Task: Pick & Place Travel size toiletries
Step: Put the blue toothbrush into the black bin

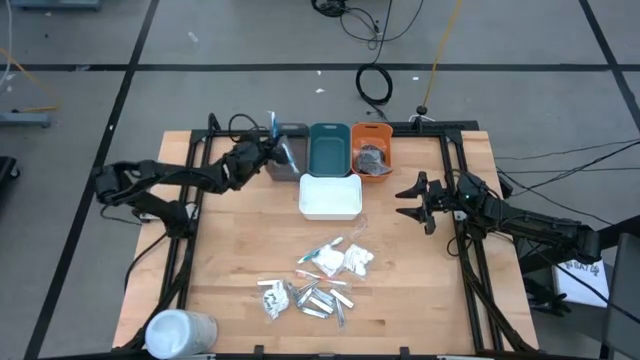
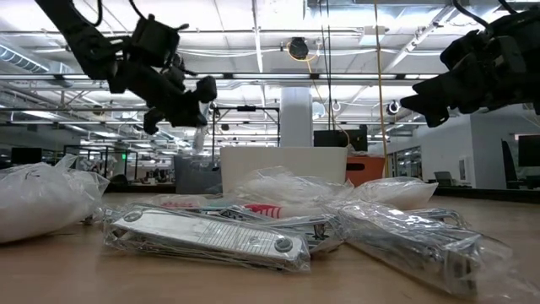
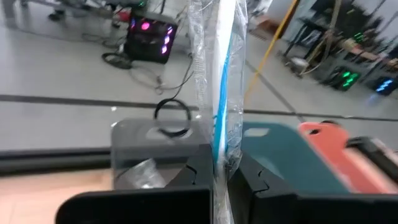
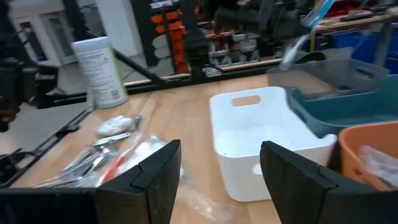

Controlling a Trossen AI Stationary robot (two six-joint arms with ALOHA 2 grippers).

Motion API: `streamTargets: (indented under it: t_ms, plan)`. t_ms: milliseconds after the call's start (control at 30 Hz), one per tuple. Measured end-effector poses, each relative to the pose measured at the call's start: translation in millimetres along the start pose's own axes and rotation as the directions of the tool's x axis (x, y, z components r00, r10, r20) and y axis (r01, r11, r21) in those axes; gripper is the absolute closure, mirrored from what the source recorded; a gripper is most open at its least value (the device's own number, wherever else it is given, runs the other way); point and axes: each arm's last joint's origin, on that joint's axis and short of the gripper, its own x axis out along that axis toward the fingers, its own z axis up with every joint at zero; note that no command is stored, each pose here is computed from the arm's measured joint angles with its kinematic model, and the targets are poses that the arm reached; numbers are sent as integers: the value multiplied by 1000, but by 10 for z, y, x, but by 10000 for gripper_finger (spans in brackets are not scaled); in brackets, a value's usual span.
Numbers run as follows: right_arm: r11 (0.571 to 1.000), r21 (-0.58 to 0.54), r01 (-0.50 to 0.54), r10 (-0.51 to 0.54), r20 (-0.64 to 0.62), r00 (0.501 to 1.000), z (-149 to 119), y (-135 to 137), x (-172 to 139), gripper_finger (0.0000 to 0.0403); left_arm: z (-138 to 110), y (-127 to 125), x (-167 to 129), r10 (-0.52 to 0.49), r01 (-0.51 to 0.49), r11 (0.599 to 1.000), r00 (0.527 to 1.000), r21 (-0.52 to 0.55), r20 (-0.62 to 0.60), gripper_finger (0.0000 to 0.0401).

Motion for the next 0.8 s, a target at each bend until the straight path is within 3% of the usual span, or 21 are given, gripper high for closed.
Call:
streamTargets:
  t_ms: [167,433,800]
  plan:
    - [1000,1,1,-1,1,1000,1,-1,0,195,-84,-20,206,31,-30,1000,998,7,-46,385]
    - [1000,2,-2,1,3,1000,3,0,0,195,-155,-160,461,67,-54,993,990,106,-127,391]
    - [1000,4,-3,3,-1,1000,-1,1,0,195,-222,-107,458,141,-123,986,974,112,-177,279]
